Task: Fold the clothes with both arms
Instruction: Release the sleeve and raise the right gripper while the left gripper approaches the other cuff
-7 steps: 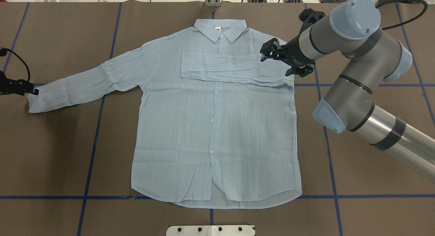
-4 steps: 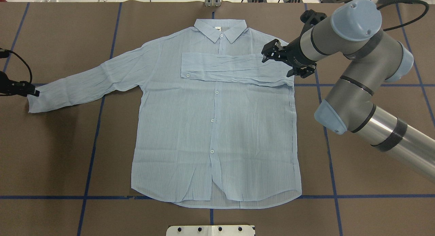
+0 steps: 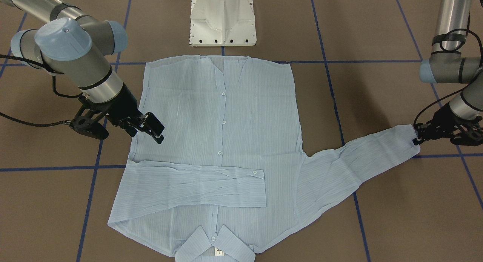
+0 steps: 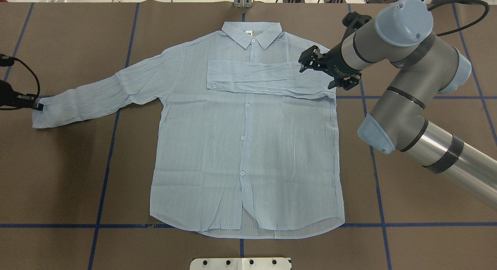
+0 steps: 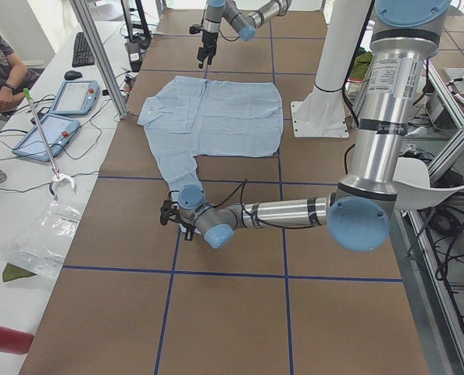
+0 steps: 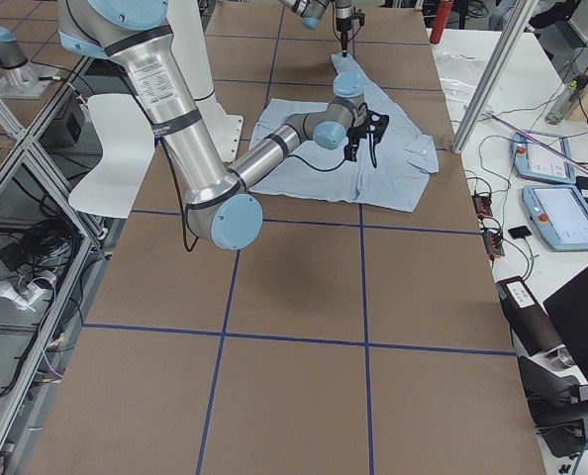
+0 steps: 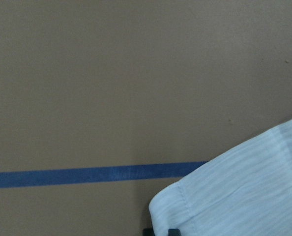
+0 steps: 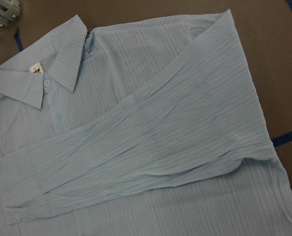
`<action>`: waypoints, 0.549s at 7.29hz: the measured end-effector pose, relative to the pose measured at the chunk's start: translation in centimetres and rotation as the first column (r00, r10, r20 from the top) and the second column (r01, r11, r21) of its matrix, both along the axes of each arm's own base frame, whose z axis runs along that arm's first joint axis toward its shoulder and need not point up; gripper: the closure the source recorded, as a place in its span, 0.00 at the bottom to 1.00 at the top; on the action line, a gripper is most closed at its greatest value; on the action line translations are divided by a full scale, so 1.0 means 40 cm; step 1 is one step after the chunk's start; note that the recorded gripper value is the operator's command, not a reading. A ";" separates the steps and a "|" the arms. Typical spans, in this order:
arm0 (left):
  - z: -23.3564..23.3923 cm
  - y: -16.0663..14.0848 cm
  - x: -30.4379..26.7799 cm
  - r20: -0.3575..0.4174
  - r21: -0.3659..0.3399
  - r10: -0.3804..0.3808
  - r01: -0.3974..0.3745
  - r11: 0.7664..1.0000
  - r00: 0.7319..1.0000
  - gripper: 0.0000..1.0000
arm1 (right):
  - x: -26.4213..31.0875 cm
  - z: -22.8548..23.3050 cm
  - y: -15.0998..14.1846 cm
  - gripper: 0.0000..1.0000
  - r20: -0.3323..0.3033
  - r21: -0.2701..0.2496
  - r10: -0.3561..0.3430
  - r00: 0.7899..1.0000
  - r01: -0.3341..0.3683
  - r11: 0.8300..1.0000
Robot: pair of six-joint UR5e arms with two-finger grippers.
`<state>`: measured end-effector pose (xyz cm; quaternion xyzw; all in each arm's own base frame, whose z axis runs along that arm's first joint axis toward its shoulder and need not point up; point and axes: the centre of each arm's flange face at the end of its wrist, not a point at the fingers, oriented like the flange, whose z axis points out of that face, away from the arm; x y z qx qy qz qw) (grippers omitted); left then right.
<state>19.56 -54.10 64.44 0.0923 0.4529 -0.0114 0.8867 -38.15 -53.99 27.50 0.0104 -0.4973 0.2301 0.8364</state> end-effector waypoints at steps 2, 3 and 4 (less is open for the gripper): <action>-0.190 -0.048 0.043 -0.066 -0.032 -0.059 0.057 0.998 0.996 1.00 | 0.020 0.005 0.005 0.01 -0.002 -0.001 -0.001 1.000 0.001 1.000; -0.323 -0.079 0.134 -0.121 -0.085 -0.088 0.078 0.993 0.989 1.00 | 0.041 0.032 0.002 0.01 -0.016 0.009 -0.010 1.000 0.010 1.000; -0.480 -0.096 0.278 -0.186 -0.158 -0.105 0.076 0.985 0.977 1.00 | 0.067 0.068 -0.005 0.01 -0.041 0.036 -0.026 0.999 0.028 0.999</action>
